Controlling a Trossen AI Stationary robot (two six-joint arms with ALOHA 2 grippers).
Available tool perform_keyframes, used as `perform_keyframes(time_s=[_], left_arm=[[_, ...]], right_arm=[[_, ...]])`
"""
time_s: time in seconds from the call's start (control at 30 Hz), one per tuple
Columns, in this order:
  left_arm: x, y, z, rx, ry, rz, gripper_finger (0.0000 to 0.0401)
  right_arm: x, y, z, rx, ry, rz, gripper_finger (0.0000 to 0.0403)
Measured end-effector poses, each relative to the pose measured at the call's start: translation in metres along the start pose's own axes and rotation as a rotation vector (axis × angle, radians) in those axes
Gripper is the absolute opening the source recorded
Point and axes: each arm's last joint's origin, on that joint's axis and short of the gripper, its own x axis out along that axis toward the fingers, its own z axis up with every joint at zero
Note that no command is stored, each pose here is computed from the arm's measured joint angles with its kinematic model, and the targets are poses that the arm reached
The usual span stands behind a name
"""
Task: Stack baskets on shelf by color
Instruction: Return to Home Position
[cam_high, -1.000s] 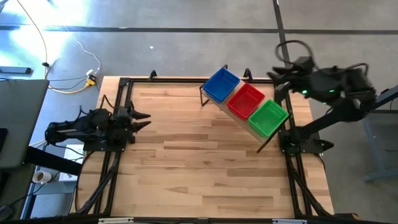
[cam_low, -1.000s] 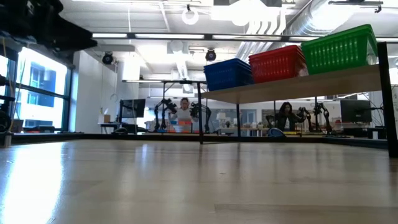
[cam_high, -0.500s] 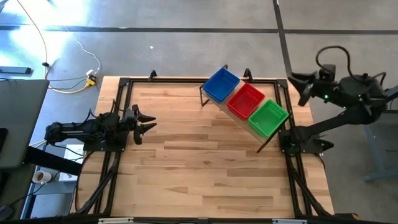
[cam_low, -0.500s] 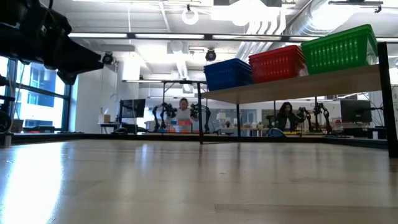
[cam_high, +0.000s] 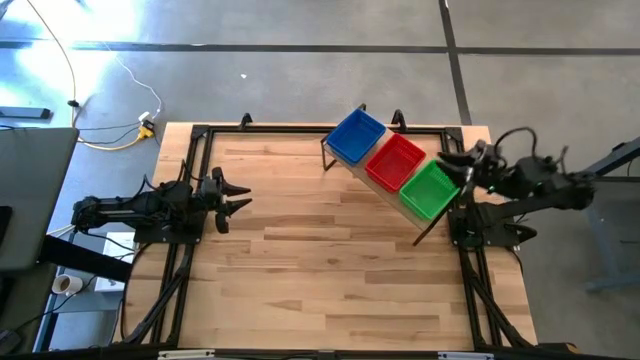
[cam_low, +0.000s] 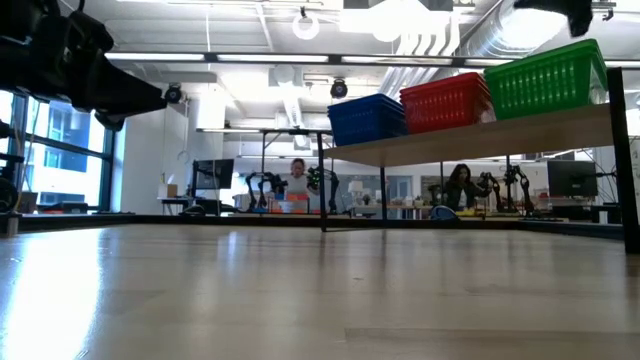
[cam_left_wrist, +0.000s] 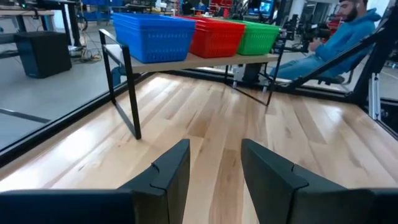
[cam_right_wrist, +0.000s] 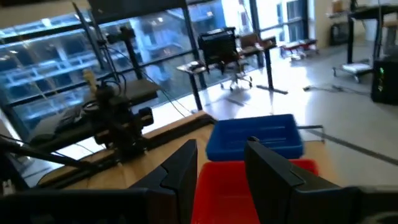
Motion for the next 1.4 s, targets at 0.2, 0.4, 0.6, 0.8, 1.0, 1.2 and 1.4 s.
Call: perform_keyframes(time_s=[0.2,0.4,0.6,0.8,1.0,1.2,1.4], left_arm=[[0.000,0.000,0.000,-0.010,0.000,0.000,0.0133],[0.000,0.000,0.000,-0.010,0.000,0.000,0.0133],[0.000,0.000,0.000,-0.010,0.000,0.000,0.0133],[0.000,0.000,0.000,-0.010,0.000,-0.001,0.0133],[0.000,0.000,0.000,-0.010,0.000,-0.001,0.0133],[0.000,0.000,0.000,-0.010,0.000,-0.001,0.0133],[0.000,0.000,0.000,-0.011,0.000,-0.001,0.0133]], right_arm=[[0.013,0.002,-0.046,0.024,-0.089,0.136,0.0118],[0.012,0.006,-0.072,0.105,-0.155,0.504,0.0118],[0.013,0.008,-0.100,0.134,-0.153,0.767,0.0118],[0.016,0.014,-0.129,0.152,-0.199,0.989,0.0118],[0.009,0.020,-0.134,0.176,-0.232,1.119,0.0118],[-0.001,0.026,-0.134,0.144,-0.260,1.241,0.0118],[-0.012,0.031,-0.137,0.098,-0.258,1.430,0.0118]])
